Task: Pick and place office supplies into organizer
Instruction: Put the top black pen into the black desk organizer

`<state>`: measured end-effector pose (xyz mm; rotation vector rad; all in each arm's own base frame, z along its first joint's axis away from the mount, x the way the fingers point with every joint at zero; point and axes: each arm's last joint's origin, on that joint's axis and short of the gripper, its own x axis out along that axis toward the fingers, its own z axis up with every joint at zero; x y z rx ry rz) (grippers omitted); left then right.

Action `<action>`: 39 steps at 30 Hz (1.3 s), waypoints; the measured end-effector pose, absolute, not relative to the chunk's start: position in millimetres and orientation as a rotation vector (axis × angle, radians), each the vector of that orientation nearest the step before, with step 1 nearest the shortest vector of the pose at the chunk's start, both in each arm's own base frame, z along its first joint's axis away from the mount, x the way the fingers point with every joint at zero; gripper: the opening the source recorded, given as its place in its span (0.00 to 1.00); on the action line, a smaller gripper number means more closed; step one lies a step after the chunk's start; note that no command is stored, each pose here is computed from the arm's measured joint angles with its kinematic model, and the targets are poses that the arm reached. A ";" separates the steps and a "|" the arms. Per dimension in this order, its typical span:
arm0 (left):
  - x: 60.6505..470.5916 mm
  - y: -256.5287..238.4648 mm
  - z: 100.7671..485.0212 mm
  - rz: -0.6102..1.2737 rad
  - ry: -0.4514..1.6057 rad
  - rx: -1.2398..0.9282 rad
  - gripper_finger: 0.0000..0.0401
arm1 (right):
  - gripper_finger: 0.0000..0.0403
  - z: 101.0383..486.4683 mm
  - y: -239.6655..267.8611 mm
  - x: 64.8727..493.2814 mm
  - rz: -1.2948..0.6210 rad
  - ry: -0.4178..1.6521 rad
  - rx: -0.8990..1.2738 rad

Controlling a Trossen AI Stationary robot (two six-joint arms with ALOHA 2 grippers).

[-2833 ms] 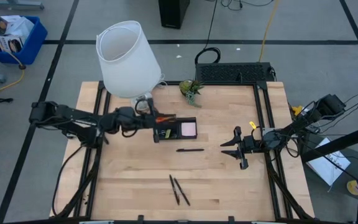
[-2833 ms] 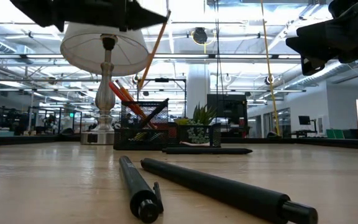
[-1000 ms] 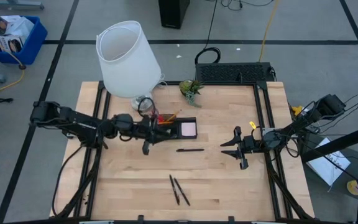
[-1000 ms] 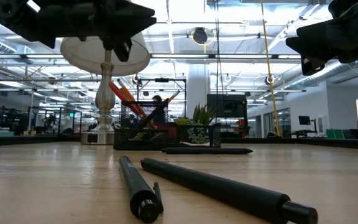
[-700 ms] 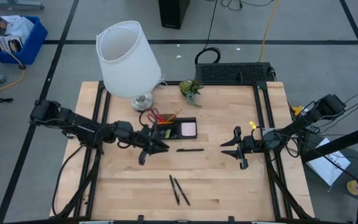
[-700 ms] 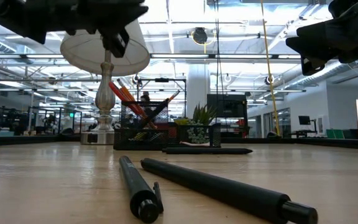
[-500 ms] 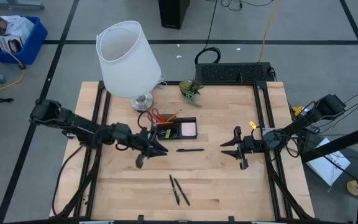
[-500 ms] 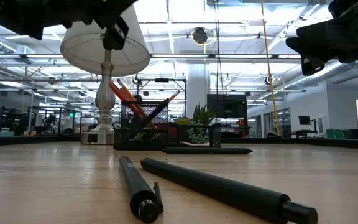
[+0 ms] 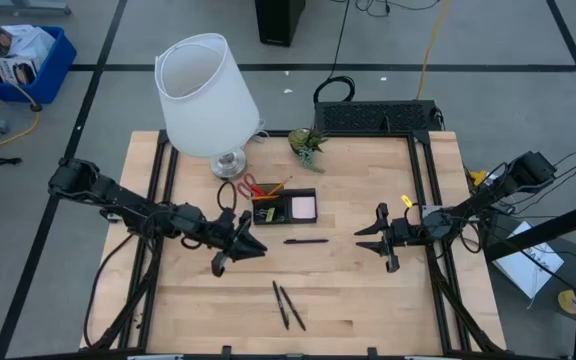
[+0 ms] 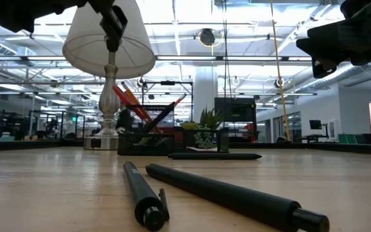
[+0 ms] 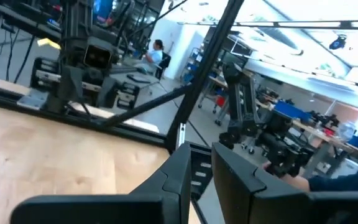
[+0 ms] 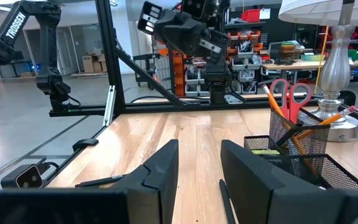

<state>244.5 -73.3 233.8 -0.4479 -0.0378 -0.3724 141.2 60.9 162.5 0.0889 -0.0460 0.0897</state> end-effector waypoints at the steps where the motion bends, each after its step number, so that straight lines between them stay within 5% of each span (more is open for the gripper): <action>1: 244.5 -72.2 235.3 -0.372 -0.054 -0.439 0.17 | 0.29 162.5 61.0 141.2 0.090 -0.046 0.089; 8: 230.1 -75.4 254.5 -0.433 -0.151 -0.262 0.17 | 0.29 171.8 59.4 140.5 0.065 -0.135 0.156; 20: 185.6 -56.4 280.4 -0.206 -0.108 -0.072 0.17 | 0.29 178.3 43.3 145.1 -0.148 -0.200 0.202; 39: 179.2 -47.6 288.1 -0.121 -0.154 -0.070 0.17 | 0.28 236.4 80.0 300.2 0.061 0.560 -0.002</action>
